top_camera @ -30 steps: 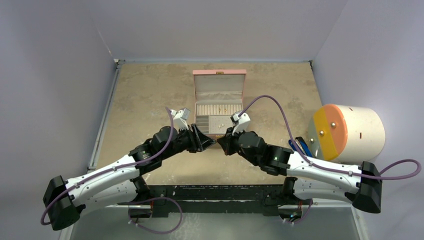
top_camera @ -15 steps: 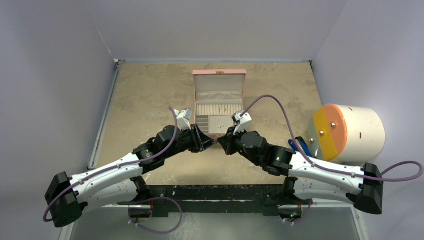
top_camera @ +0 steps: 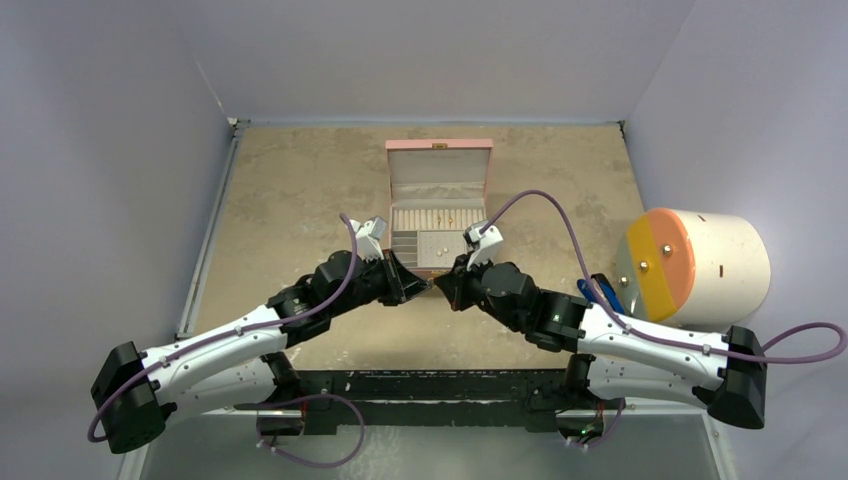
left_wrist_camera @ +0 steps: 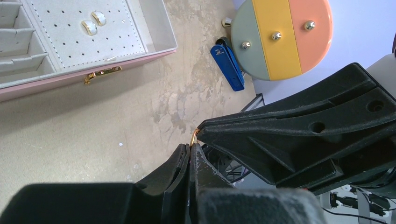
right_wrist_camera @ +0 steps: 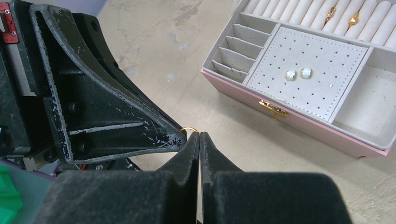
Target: Organize the mixed jewelry
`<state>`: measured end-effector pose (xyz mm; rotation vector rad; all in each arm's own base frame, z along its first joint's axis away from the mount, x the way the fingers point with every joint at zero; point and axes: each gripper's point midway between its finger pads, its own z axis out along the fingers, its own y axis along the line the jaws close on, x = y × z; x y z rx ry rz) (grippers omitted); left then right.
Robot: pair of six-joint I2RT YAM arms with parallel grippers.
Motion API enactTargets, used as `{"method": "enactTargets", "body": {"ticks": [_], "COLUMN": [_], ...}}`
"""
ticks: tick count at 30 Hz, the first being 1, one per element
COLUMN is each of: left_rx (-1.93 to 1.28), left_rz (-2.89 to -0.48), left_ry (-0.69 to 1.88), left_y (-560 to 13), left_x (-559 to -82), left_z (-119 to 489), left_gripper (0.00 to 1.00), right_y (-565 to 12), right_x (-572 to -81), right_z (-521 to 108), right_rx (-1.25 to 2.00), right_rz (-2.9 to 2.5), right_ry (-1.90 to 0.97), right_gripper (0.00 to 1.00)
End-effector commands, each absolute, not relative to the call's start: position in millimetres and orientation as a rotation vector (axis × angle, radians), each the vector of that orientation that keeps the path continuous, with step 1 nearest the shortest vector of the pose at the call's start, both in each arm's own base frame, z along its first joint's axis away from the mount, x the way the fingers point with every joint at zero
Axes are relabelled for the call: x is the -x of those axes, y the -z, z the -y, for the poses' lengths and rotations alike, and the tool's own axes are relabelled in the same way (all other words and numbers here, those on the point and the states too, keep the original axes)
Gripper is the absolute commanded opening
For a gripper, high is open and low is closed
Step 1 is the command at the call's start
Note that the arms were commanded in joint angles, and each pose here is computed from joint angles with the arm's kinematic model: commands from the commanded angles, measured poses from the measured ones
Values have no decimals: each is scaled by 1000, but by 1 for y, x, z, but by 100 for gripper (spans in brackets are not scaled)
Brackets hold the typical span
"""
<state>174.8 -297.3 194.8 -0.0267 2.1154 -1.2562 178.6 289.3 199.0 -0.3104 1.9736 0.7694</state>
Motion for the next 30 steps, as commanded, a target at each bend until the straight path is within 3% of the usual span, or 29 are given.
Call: {"method": "enactTargets", "body": {"ticks": [1,8,17,30], "left_rx": [46,27,-18,-173], "left_rz": [-2024,-1996,-1988,-1942], "left_ry": [1327,1349,1322,1253], "left_y": [-222,-230,-228,-237], "left_x": [-181,-179,-176,-165], "left_z": [302,304,297,283], "left_gripper": [0,0,0,0], "right_y": [-215,-213,-222,-260], "right_x": [-173,-173,-170,-147], "right_z": [-298,-295,-283,-293], "right_rx": [333,301,290,518], "right_rz": [-1920,-1939,-1940,-1879], "right_ry": [-852,-850,-840,-976], "right_gripper": [0,0,23,38]}}
